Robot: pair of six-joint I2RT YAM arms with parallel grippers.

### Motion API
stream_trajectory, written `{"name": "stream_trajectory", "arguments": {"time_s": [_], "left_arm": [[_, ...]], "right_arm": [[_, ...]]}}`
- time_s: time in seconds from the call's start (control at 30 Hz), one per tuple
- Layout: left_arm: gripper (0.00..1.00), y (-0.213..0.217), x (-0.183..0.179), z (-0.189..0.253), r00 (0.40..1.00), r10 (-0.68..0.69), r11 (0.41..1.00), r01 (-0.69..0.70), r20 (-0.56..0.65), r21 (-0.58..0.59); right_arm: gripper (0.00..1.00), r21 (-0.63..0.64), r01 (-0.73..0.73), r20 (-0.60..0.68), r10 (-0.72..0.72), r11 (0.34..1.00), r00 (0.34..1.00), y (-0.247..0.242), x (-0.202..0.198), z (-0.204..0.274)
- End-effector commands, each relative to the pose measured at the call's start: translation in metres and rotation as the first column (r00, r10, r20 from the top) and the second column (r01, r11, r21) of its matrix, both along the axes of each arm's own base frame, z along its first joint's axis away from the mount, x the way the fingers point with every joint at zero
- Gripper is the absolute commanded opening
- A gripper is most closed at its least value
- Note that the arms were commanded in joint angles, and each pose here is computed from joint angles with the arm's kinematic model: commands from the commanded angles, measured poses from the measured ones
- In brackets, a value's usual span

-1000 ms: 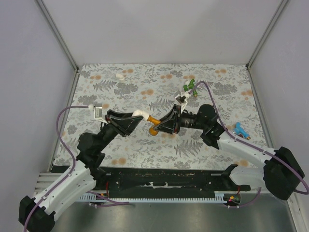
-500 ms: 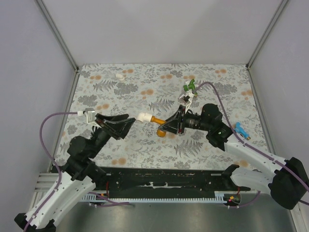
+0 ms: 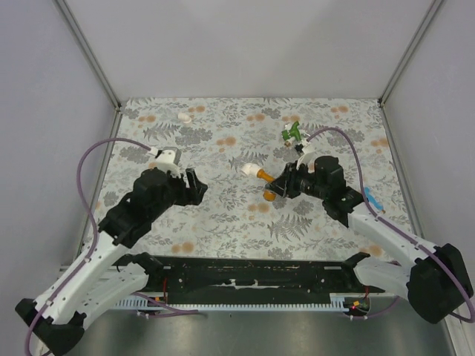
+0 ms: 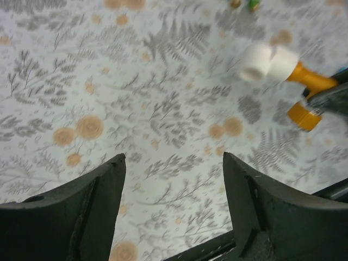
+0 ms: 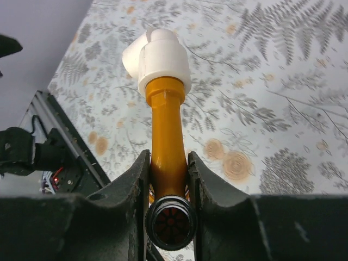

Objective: Install the water faucets

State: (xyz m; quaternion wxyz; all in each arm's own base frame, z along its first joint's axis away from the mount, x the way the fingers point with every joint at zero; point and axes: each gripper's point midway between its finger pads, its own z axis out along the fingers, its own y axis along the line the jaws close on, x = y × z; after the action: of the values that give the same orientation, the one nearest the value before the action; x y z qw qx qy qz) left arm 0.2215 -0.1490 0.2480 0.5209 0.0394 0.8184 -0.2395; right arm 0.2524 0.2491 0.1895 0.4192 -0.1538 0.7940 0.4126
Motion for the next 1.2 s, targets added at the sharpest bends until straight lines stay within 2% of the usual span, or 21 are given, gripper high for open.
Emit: {"name": "stream_trajectory", "arguments": {"time_s": [0.0, 0.1, 0.27, 0.37, 0.47, 0.57, 0.63, 0.7, 0.77, 0.83, 1.0, 1.17], "left_arm": [[0.78, 0.022, 0.000, -0.047, 0.991, 0.024, 0.968, 0.010, -0.131, 0.249], [0.79, 0.023, 0.002, -0.053, 0.988, 0.010, 0.971, 0.027, -0.151, 0.237], [0.82, 0.037, 0.010, -0.044, 0.997, 0.071, 0.977, -0.061, -0.043, 0.204], [0.85, 0.045, 0.012, -0.035, 0.993, 0.119, 0.987, -0.120, 0.017, 0.108], [0.85, 0.056, 0.014, -0.025, 0.980, 0.199, 0.980, -0.199, 0.026, -0.003], [0.85, 0.058, 0.012, -0.016, 0.981, 0.192, 0.981, -0.191, 0.028, -0.029], [0.85, 0.059, 0.012, -0.013, 0.982, 0.183, 0.983, -0.182, 0.043, -0.027], [0.85, 0.059, 0.010, -0.011, 0.983, 0.173, 0.985, -0.172, 0.056, -0.026], [0.85, 0.059, 0.008, -0.009, 0.983, 0.169, 0.985, -0.168, 0.069, -0.030], [0.85, 0.059, 0.007, -0.006, 0.982, 0.167, 0.986, -0.164, 0.085, -0.035], [0.84, 0.049, 0.000, -0.001, 0.989, 0.091, 0.995, -0.086, 0.115, -0.048], [0.83, 0.049, 0.002, -0.001, 0.989, 0.092, 0.995, -0.088, 0.118, -0.043]], "right_arm": [[0.00, -0.007, 0.083, -0.068, -0.083, 0.997, 0.994, -0.011, 0.019, -0.029], [0.00, -0.031, 0.073, -0.110, -0.076, 0.997, 0.991, -0.008, 0.021, -0.050], [0.00, 0.008, 0.034, -0.160, -0.033, 0.999, 0.987, 0.009, 0.031, -0.071], [0.00, 0.095, -0.021, -0.214, 0.041, 0.995, 0.976, 0.031, 0.035, -0.076], [0.00, 0.165, -0.028, -0.250, 0.070, 0.986, 0.966, 0.047, 0.041, -0.083], [0.00, 0.196, -0.034, -0.298, 0.093, 0.980, 0.950, 0.056, 0.041, -0.096], [0.16, 0.204, -0.023, -0.325, 0.089, 0.979, 0.941, 0.057, 0.041, -0.105], [0.41, 0.179, 0.018, -0.345, 0.045, 0.984, 0.938, 0.051, 0.041, -0.115], [0.60, 0.122, 0.082, -0.342, -0.035, 0.989, 0.939, 0.038, 0.045, -0.122], [0.73, 0.040, 0.122, -0.328, -0.103, 0.992, 0.939, 0.022, 0.047, -0.128], [0.86, -0.138, 0.254, -0.228, -0.280, 0.957, 0.933, -0.024, 0.056, -0.121], [0.95, -0.295, 0.388, -0.096, -0.430, 0.873, 0.898, -0.072, 0.058, -0.103]]}}
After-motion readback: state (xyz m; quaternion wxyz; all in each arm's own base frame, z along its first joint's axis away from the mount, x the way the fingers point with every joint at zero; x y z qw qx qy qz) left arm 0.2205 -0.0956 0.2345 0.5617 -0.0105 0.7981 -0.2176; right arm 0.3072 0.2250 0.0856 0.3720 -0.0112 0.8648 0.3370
